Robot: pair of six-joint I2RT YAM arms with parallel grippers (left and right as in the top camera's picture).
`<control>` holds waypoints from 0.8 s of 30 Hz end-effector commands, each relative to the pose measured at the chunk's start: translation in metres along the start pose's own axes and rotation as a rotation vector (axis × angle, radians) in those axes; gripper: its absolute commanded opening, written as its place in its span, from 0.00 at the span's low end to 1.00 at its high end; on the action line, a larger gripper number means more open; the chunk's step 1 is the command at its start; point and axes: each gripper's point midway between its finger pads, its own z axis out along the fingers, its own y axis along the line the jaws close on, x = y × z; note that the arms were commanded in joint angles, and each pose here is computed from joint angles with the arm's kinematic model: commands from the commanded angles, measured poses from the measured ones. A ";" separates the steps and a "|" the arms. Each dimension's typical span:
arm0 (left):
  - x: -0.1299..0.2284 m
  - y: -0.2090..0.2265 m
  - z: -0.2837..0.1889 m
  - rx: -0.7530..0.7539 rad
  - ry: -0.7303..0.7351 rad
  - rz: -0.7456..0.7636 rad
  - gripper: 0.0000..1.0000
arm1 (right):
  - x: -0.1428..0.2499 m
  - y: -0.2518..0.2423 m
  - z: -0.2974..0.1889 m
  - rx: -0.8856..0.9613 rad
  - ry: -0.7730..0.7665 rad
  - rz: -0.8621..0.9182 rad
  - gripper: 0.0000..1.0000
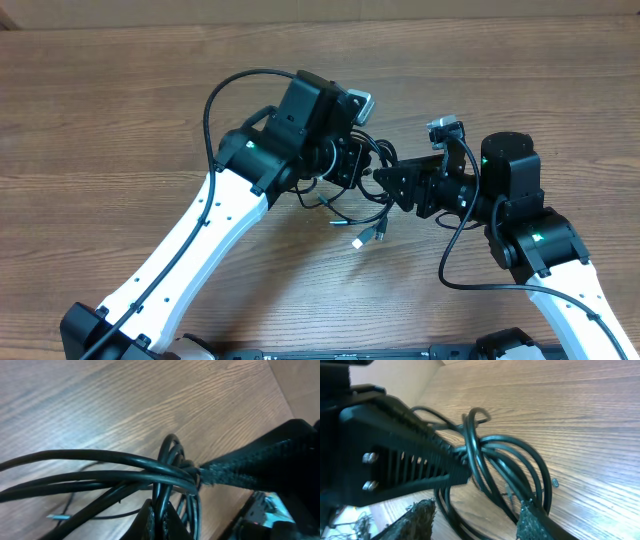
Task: Untangle cables
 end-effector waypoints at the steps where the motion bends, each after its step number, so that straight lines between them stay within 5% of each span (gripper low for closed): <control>1: -0.003 -0.027 -0.006 0.067 -0.015 -0.030 0.04 | -0.007 -0.003 -0.001 0.037 -0.024 -0.046 0.53; 15: 0.006 -0.058 -0.001 0.147 0.017 -0.059 0.04 | -0.009 -0.018 -0.002 0.124 -0.034 -0.096 0.52; 24: 0.010 -0.080 -0.006 0.279 0.046 -0.005 0.04 | -0.003 -0.020 -0.002 0.129 -0.014 -0.102 0.39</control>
